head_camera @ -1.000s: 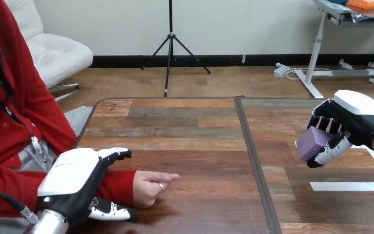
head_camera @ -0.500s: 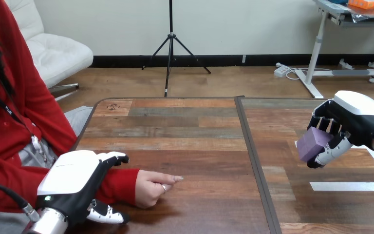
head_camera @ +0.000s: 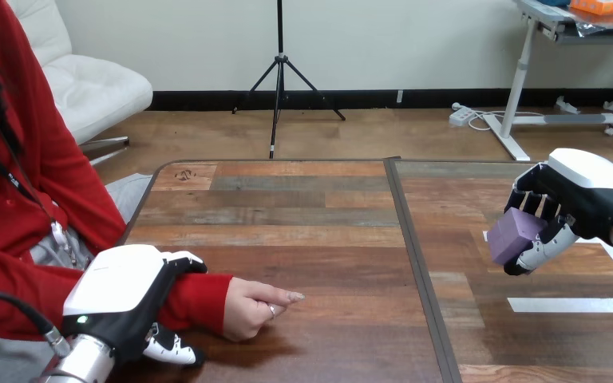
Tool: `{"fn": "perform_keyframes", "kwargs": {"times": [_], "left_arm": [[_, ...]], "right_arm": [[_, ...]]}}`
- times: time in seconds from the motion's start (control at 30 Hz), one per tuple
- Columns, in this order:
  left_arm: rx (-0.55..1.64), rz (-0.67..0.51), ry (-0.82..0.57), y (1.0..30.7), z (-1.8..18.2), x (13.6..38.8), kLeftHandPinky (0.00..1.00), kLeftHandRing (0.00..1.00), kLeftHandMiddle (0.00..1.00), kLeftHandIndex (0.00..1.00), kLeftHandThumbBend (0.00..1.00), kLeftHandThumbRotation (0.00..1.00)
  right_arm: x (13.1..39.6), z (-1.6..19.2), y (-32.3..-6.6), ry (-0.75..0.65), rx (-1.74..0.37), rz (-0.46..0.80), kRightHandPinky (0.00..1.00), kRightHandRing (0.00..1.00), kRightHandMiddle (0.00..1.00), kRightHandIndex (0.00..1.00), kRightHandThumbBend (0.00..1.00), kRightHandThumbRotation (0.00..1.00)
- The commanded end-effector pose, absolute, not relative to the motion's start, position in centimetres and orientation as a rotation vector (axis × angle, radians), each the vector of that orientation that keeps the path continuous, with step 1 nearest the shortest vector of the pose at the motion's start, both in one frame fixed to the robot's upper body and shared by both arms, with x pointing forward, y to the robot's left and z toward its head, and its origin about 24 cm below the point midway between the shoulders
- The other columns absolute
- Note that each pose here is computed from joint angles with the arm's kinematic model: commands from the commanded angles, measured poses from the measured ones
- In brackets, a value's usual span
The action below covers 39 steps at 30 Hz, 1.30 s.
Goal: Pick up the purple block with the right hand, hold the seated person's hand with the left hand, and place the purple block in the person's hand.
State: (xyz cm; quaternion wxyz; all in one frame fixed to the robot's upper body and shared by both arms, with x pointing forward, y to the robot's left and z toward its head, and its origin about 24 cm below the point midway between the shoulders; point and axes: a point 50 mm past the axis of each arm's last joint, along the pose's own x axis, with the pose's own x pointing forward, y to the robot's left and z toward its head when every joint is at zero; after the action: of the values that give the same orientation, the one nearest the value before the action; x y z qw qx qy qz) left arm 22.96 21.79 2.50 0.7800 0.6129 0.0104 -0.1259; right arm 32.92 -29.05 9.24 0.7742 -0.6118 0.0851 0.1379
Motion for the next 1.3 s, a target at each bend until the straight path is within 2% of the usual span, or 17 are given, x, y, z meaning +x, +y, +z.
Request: {"fn": "perform_keyframes", "kwargs": {"times": [0.0, 0.47, 0.8, 1.17, 1.27], "left_arm": [[1.353, -0.248, -0.027, 21.7, 3.7, 24.6, 0.65, 0.69, 0.71, 0.66, 0.97, 0.0], [1.358, -0.261, -0.008, 21.3, 2.6, 25.2, 0.59, 0.62, 0.64, 0.59, 0.93, 0.0], [1.358, -0.288, 0.0, 20.9, 1.8, 25.4, 0.48, 0.54, 0.57, 0.55, 0.87, 0.0], [1.35, -0.305, -0.01, 20.3, 1.0, 25.7, 0.39, 0.46, 0.5, 0.5, 0.82, 0.0], [1.341, -0.304, -0.017, 20.3, 0.8, 25.7, 0.36, 0.43, 0.47, 0.48, 0.81, 0.0]], "right_arm": [[34.1, 12.4, -28.5, 0.054, -1.313, 0.231, 0.39, 0.41, 0.45, 0.46, 0.78, 0.0], [34.2, 12.4, -28.5, 0.059, -1.292, 0.232, 0.4, 0.43, 0.47, 0.46, 0.78, 0.0], [34.1, 12.5, -28.4, 0.061, -1.293, 0.231, 0.38, 0.42, 0.45, 0.46, 0.77, 0.0], [34.2, 12.4, -28.4, 0.05, -1.295, 0.23, 0.36, 0.4, 0.45, 0.46, 0.77, 0.0], [34.2, 12.4, -28.5, 0.053, -1.292, 0.228, 0.38, 0.42, 0.46, 0.46, 0.77, 0.0]]}}
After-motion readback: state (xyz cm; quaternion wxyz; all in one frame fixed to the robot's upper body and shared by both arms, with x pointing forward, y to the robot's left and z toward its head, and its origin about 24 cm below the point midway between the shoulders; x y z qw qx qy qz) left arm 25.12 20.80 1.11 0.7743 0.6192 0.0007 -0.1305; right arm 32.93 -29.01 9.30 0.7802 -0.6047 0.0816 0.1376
